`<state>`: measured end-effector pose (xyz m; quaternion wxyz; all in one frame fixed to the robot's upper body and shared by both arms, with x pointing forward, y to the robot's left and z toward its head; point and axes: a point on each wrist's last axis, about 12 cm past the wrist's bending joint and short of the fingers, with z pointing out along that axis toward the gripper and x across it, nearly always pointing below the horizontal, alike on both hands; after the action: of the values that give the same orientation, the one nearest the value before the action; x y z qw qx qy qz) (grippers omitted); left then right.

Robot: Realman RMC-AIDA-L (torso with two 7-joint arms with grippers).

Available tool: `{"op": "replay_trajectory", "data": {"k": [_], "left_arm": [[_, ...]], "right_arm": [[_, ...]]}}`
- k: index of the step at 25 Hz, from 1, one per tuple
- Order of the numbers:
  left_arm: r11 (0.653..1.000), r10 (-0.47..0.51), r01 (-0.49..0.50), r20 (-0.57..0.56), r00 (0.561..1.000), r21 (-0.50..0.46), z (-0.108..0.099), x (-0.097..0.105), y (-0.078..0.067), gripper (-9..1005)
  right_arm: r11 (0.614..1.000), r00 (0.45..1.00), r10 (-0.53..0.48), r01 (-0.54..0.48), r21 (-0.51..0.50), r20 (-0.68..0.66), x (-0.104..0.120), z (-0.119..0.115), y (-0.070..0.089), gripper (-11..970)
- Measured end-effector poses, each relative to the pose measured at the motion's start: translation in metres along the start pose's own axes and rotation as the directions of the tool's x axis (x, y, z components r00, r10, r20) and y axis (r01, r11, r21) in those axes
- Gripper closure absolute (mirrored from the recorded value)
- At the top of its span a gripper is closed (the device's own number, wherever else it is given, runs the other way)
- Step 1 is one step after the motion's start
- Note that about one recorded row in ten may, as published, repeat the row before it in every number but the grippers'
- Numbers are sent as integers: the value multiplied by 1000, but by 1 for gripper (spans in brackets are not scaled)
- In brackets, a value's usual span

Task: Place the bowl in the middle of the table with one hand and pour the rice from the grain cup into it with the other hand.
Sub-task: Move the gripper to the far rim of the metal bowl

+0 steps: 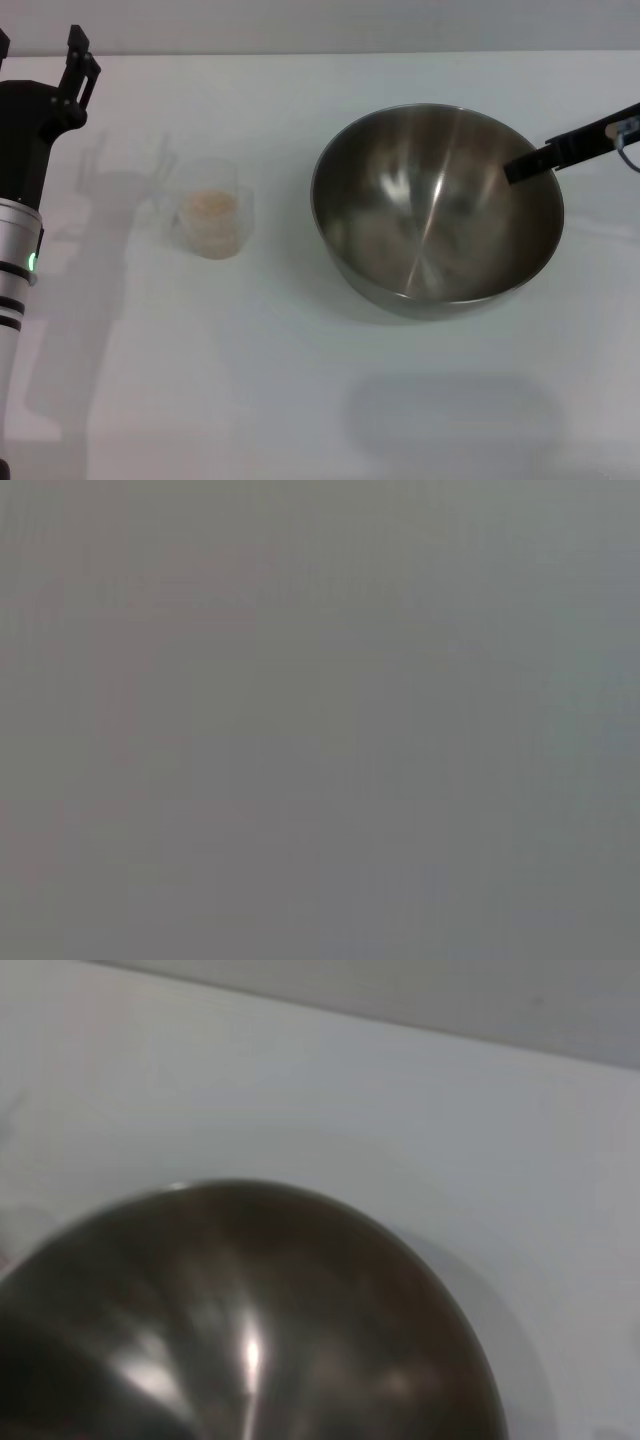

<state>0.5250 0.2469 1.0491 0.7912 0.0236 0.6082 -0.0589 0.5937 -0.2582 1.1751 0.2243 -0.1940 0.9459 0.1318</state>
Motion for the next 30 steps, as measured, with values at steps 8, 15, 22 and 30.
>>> {"op": "replay_trajectory", "data": {"k": [8, 15, 22, 30], "left_arm": [[1000, 6, -6, 2, 1000, 6, 1, 0, -1, 171], [1000, 6, -6, 1, 1000, 7, 1, 0, -1, 171], [1000, 7, -7, 2, 1000, 7, 1, 0, -1, 171], [1000, 8, -9, 22, 1000, 7, 2, -3, -1, 172]], "right_arm": [[1000, 1000, -7, 7, 4, -22, 4, 17, -3, 342], [998, 999, -49, 50, 44, -21, 5, 26, -6, 354], [997, 997, -66, 67, 38, -26, 2, 28, -4, 489], [995, 995, -92, 93, 31, -31, 1, 29, -3, 832]]}}
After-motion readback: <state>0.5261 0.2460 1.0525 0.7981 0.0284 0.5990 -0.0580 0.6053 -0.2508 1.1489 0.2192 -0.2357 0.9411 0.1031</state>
